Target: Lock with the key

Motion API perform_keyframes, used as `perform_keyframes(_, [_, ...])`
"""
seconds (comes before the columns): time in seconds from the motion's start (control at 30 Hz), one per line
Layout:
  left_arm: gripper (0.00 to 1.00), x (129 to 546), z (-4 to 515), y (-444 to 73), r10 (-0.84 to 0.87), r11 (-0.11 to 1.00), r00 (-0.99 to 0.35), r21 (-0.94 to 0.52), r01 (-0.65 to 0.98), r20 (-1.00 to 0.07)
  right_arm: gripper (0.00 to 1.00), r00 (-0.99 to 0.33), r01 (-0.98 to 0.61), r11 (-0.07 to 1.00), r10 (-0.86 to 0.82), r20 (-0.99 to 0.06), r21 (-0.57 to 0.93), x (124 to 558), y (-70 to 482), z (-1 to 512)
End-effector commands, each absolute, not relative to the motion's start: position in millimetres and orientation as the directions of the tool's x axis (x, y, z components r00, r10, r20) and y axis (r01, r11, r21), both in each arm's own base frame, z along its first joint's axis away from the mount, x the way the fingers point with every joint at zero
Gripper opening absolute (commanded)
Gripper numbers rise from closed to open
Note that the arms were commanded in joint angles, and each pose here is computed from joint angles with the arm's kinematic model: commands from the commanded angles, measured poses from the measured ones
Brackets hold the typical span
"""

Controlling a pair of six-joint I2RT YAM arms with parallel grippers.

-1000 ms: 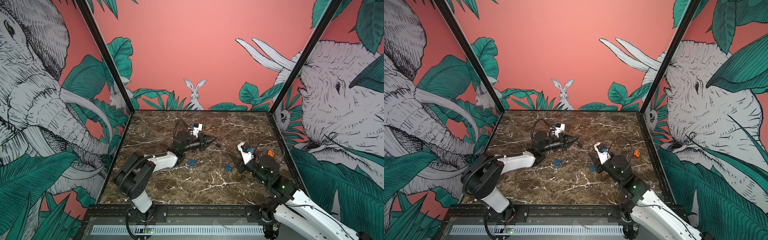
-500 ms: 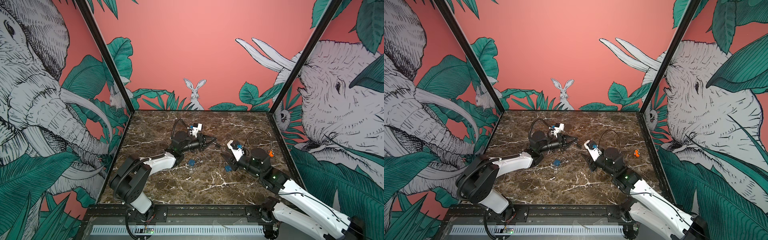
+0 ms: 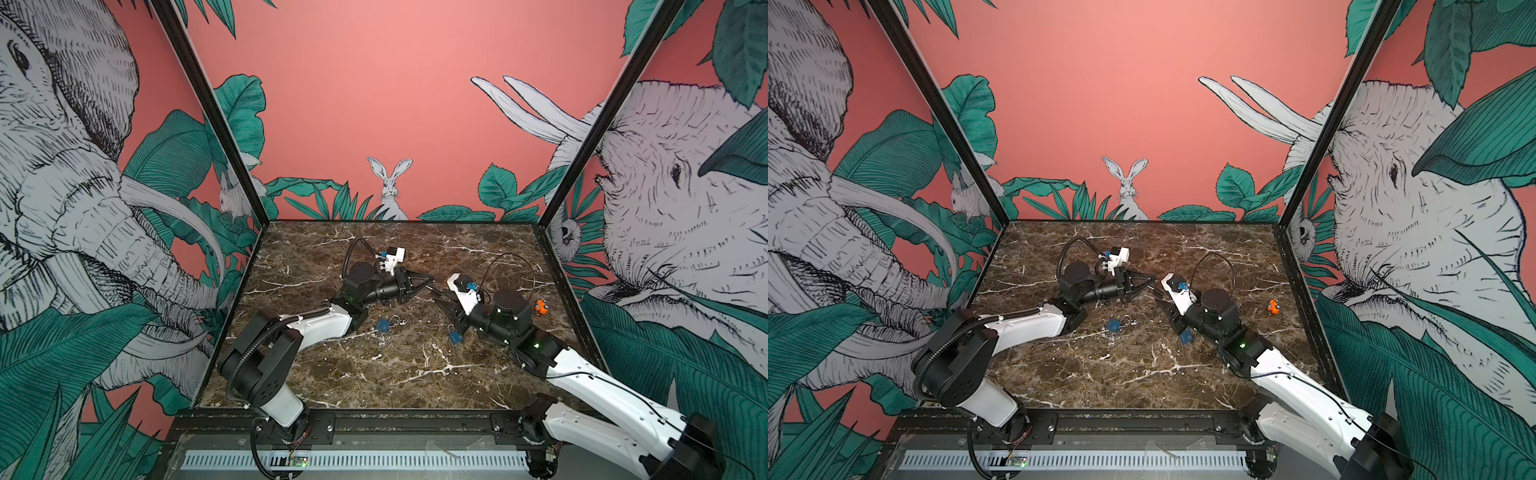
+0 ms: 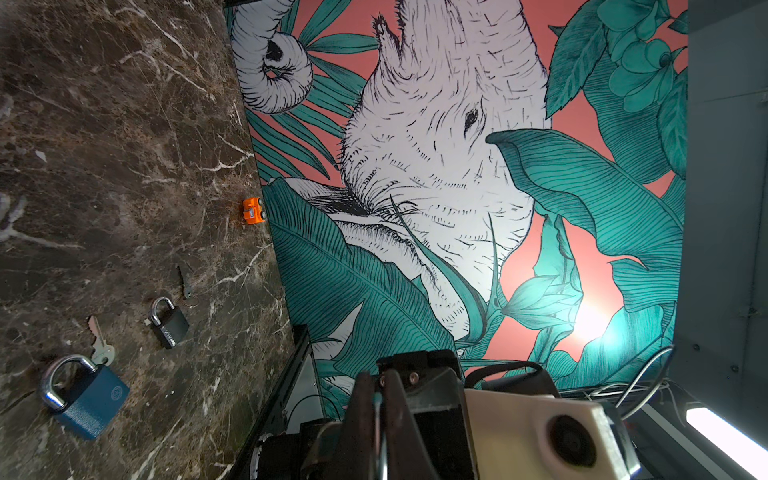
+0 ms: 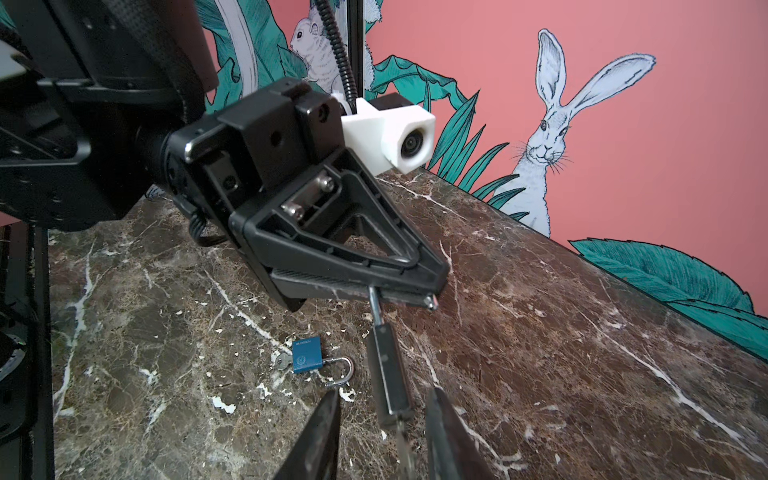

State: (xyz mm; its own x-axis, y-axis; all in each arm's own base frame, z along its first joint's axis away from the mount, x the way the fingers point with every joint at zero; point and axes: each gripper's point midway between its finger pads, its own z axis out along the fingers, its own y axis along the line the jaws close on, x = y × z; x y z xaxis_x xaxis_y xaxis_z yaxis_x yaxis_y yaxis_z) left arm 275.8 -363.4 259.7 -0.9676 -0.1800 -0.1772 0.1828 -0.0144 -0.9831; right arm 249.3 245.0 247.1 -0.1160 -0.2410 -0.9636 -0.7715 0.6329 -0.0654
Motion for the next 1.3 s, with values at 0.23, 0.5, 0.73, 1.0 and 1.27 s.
perform_keyframes(0.23, [0.00, 262.3, 286.6, -357.1, -0.172, -0.078, -0.955, -0.964, 0.256, -0.240, 0.25, -0.066, -0.788, 0.613, -0.170, -0.983, -0.053, 255.1, 255.6, 273.4])
perform_keyframes(0.5, [0.00, 262.2, 285.4, -357.5, -0.169, -0.081, -0.956, -0.964, 0.254, -0.238, 0.20, -0.083, -0.791, 0.611, -0.160, -0.984, -0.032, 256.1, 257.1, 269.7])
perform_keyframes(0.73, [0.00, 263.1, 284.2, -358.1, -0.167, -0.086, -0.958, -0.964, 0.251, -0.234, 0.18, -0.105, -0.799, 0.601, -0.156, -0.982, -0.010, 255.6, 259.4, 263.0])
perform_keyframes(1.0, [0.00, 265.0, 275.7, -360.1, -0.164, -0.080, -0.961, -0.968, 0.236, -0.221, 0.00, -0.118, -0.790, 0.613, -0.145, -0.982, 0.004, 259.7, 258.6, 259.7])
perform_keyframes(1.27, [0.15, 269.5, 265.5, -364.8, -0.153, -0.067, -0.964, -0.971, 0.231, -0.219, 0.00, -0.183, -0.763, 0.643, -0.115, -0.976, 0.067, 266.3, 252.5, 253.0])
